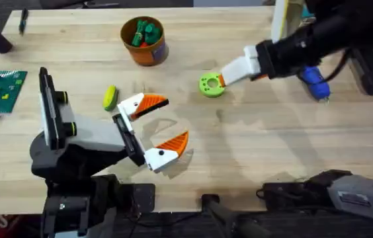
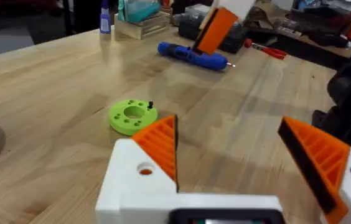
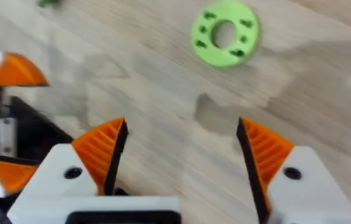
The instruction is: Pick up the gripper from the table and insert it into the empty holder that is missing its gripper. Then pick up a screw, insert it into the mounting hole, and use the screwdriver to tighten it. Finally, clean up the table by picking up the vegetable and placing it into the bucket.
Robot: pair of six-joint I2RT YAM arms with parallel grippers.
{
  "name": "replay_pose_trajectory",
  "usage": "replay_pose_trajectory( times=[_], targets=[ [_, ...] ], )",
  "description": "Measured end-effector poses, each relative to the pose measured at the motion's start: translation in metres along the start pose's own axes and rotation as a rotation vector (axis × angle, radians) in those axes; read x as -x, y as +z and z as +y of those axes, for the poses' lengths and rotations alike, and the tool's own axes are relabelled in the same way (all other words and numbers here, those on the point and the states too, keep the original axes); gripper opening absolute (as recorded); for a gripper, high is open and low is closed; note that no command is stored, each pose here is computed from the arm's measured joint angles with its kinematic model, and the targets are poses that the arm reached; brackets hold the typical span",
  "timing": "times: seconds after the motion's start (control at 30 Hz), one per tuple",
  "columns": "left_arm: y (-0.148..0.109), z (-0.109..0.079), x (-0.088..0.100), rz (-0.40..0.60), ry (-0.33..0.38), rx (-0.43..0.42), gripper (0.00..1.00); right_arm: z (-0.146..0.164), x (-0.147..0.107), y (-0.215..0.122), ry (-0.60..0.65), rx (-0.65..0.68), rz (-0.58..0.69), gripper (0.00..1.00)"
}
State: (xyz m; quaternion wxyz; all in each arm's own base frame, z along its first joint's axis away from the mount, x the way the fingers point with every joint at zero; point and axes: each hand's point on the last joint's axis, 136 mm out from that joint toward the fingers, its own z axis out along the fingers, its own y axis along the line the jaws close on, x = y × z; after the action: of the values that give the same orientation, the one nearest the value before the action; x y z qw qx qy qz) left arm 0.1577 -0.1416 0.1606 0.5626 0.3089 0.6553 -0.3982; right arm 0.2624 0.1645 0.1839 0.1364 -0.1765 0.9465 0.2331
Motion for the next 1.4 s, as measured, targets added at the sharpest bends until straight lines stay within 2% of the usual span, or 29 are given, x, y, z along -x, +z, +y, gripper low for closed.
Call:
replay_pose_trajectory(
  times=[0.17, 0.37, 0.63, 0.8, 1.13, 1.4],
  targets=[
    [0.0, 0.0, 0.0, 0.0, 0.0, 0.0, 0.985, -0.011, -0.008, 0.002, -0.06, -0.144, 0.016, 0.993],
    [0.0, 0.0, 0.0, 0.0, 0.0, 0.0, 0.985, -0.028, -0.01, 0.04, -0.125, -0.217, -0.021, 0.994],
    [0.0, 0.0, 0.0, 0.0, 0.0, 0.0, 0.985, -0.051, 0.014, 0.073, -0.182, -0.286, -0.084, 0.986],
    [0.0, 0.0, 0.0, 0.0, 0.0, 0.0, 0.985, -0.057, 0.022, 0.088, -0.192, -0.295, -0.087, 0.851],
    [0.0, 0.0, 0.0, 0.0, 0.0, 0.0, 0.985, -0.065, 0.02, 0.107, -0.19, -0.299, -0.052, 0.421],
    [0.0, 0.0, 0.0, 0.0, 0.0, 0.0, 0.985, -0.068, 0.022, 0.114, -0.19, -0.299, -0.052, 0.407]
  ],
)
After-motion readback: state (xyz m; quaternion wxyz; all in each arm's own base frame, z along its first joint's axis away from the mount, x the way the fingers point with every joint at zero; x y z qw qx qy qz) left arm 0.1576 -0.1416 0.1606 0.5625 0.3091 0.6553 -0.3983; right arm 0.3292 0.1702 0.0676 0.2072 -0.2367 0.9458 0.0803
